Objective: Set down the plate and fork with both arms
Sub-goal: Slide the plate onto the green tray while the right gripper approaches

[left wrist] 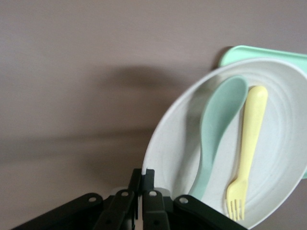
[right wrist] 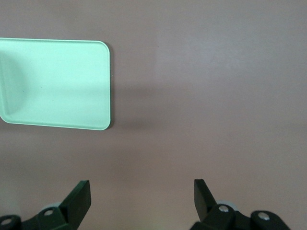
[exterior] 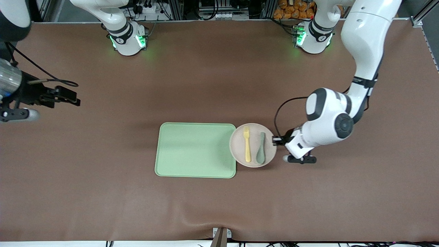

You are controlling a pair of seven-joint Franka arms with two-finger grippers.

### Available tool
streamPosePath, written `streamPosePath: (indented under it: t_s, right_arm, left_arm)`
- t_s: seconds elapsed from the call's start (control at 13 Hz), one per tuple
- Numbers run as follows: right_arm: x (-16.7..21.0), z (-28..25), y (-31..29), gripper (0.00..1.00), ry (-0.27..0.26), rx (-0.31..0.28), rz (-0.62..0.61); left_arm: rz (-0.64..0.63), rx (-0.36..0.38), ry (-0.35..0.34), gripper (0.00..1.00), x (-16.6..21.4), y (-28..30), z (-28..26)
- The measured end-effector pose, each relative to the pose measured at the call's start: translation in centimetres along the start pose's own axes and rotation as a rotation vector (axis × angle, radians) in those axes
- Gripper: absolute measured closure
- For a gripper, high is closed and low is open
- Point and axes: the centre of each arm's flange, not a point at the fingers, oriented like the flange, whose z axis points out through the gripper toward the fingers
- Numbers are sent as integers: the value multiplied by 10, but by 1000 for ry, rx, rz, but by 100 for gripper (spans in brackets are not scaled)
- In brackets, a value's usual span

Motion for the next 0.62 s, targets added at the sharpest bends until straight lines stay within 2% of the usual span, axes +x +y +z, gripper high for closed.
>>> streamPosePath:
  t_s: [0.31,0.62]
  right_arm:
    - [30,40,-24,3,-1,-5,7]
    - [61,81,-51,4,44,-6,41]
  left_arm:
    - [-133,-24,-15,96,-7,78,48]
    - [-185,-48,8,96,-19,113,101]
